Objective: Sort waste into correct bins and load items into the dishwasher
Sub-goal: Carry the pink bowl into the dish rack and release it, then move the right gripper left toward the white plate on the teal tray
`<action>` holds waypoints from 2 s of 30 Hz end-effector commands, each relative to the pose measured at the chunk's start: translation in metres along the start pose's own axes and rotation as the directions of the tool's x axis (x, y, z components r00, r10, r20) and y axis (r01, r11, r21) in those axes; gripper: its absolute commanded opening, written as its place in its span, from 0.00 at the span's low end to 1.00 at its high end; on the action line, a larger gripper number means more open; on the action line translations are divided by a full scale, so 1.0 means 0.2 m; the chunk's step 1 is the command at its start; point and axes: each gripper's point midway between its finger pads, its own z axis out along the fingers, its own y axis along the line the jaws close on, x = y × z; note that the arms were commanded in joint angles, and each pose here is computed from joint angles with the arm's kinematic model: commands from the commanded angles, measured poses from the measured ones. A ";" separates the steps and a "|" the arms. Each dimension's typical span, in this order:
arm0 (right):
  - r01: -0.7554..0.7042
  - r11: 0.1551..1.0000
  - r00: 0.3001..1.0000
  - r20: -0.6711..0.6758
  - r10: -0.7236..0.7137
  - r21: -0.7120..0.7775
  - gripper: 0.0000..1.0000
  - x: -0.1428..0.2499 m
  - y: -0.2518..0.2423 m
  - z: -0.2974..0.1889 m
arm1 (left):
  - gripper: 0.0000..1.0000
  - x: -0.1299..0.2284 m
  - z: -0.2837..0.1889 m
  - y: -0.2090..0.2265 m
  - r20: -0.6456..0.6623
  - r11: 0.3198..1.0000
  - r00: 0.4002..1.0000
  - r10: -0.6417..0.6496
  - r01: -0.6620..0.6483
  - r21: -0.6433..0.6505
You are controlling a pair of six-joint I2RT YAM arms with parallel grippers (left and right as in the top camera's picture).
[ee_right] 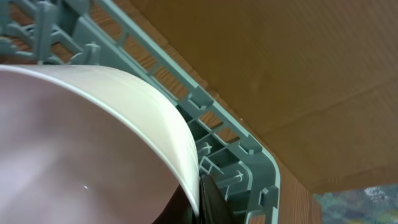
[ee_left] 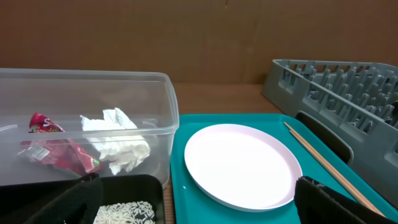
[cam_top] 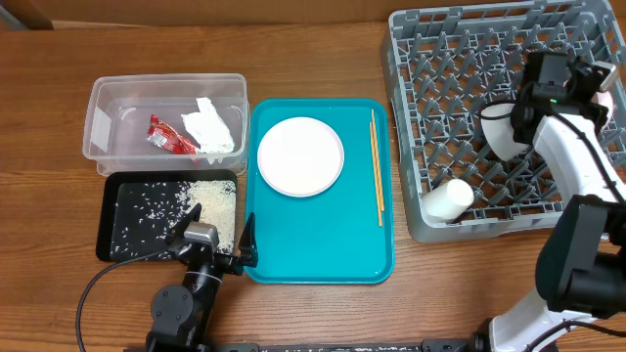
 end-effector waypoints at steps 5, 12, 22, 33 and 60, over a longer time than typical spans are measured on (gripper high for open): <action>0.096 0.991 0.995 0.023 -0.094 -0.097 0.04 0.03 0.17 -0.13 | 1.00 0.00 0.00 0.00 0.000 1.000 1.000 -0.007 0.007 0.001; 0.075 0.990 0.993 0.082 -0.085 0.119 0.04 -0.05 -0.01 -0.14 | 1.00 0.00 0.00 0.00 0.000 1.000 1.000 -0.007 0.007 0.001; 0.141 0.989 0.989 0.037 -0.142 0.040 0.04 -0.02 0.03 -0.06 | 1.00 0.00 0.00 0.00 0.000 1.000 1.000 -0.007 0.007 0.001; 0.226 0.962 0.973 0.001 -0.229 0.156 0.04 0.04 0.01 -0.02 | 1.00 0.00 0.00 0.00 0.000 1.000 1.000 -0.007 0.007 0.001; 0.197 0.966 0.977 0.110 -0.181 -0.167 0.61 0.00 0.20 -0.43 | 1.00 0.00 0.00 0.00 0.000 1.000 1.000 -0.007 0.007 0.001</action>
